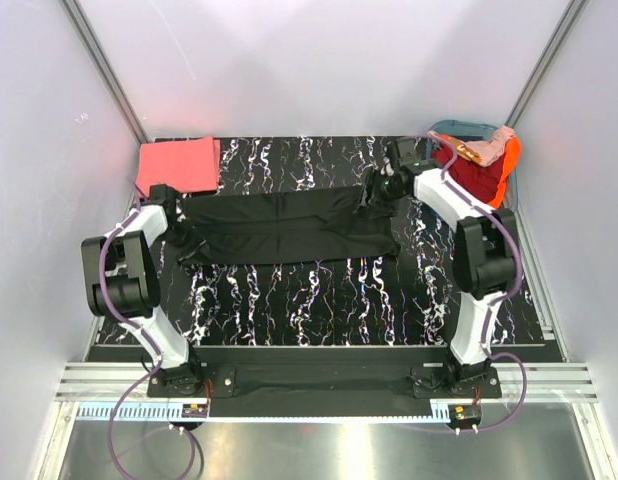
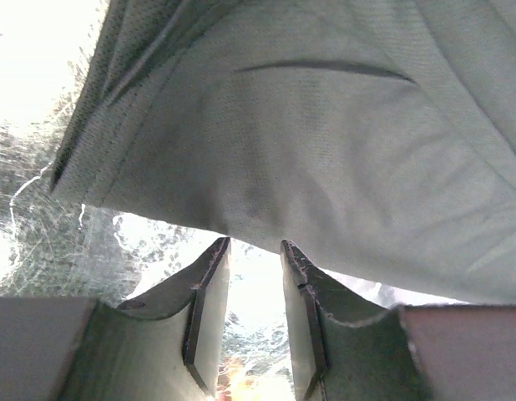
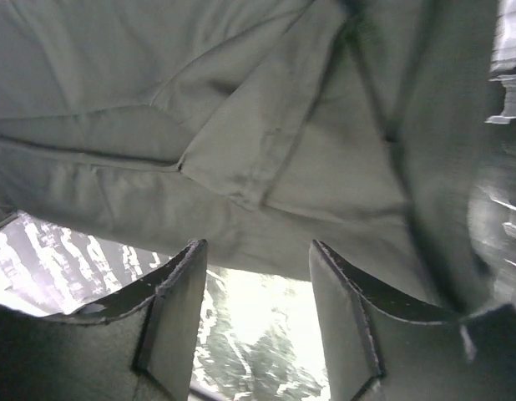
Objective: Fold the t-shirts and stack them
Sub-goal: Fold the tshirt
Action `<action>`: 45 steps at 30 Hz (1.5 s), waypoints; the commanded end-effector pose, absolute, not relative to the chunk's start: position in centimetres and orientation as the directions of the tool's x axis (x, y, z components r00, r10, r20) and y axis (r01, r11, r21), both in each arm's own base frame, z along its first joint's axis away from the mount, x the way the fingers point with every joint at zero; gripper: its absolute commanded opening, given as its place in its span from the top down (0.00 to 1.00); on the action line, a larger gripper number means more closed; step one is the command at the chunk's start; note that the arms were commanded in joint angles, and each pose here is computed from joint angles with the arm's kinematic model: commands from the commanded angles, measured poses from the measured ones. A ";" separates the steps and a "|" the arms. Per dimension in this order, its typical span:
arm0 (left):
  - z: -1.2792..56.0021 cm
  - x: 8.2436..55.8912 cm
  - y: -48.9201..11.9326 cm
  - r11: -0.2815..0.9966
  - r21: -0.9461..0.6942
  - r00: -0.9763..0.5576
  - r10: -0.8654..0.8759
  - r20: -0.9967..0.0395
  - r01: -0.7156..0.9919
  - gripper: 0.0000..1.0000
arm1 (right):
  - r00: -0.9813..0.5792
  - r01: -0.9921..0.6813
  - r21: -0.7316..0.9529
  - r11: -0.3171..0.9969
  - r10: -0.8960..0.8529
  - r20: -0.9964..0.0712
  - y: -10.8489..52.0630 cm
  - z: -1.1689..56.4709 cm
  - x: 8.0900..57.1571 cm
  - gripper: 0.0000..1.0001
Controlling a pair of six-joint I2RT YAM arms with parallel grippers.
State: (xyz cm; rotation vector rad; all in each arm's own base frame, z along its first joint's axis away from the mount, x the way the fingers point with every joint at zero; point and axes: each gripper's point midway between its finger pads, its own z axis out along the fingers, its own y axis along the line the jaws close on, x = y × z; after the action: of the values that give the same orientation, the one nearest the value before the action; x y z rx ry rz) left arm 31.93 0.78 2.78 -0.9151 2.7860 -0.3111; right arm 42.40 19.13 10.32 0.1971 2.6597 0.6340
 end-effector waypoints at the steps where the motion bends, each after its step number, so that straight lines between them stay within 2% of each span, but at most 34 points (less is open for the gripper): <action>1: 4.8 32.8 0.1 0.775 -0.331 -0.776 -0.609 -0.166 -0.538 0.64 | -0.924 0.030 0.602 0.798 0.253 -0.288 23.7 10.9 43.1 0.42; 7: 6.3 33.2 -1.0 0.769 -0.380 -0.771 -0.608 -0.188 -0.514 0.64 | -0.908 0.148 0.618 0.772 0.354 -0.224 24.8 8.3 43.6 0.51; 12: 7.5 33.3 -1.8 0.766 -0.411 -0.770 -0.605 -0.202 -0.494 0.64 | -0.914 0.212 0.613 0.761 0.376 -0.151 24.8 6.1 43.0 0.53; 21: 8.4 33.5 -2.4 0.764 -0.431 -0.770 -0.603 -0.209 -0.481 0.64 | -0.917 0.246 0.599 0.762 0.383 -0.111 24.4 4.8 41.2 0.54; 35: 8.8 33.2 -2.3 0.776 -0.416 -0.778 -0.590 -0.214 -0.474 0.64 | -0.918 0.226 0.622 0.750 0.378 -0.122 25.4 4.0 43.6 0.52; 45: 9.0 33.3 -2.3 0.780 -0.415 -0.781 -0.585 -0.218 -0.469 0.64 | -0.913 0.223 0.645 0.731 0.388 -0.124 25.5 4.8 45.5 0.55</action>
State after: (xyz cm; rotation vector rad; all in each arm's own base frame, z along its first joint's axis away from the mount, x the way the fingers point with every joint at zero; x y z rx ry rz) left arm 32.27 -2.05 6.92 -0.8654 2.6934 -0.4615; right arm 43.69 24.98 3.14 0.4947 2.7362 0.8912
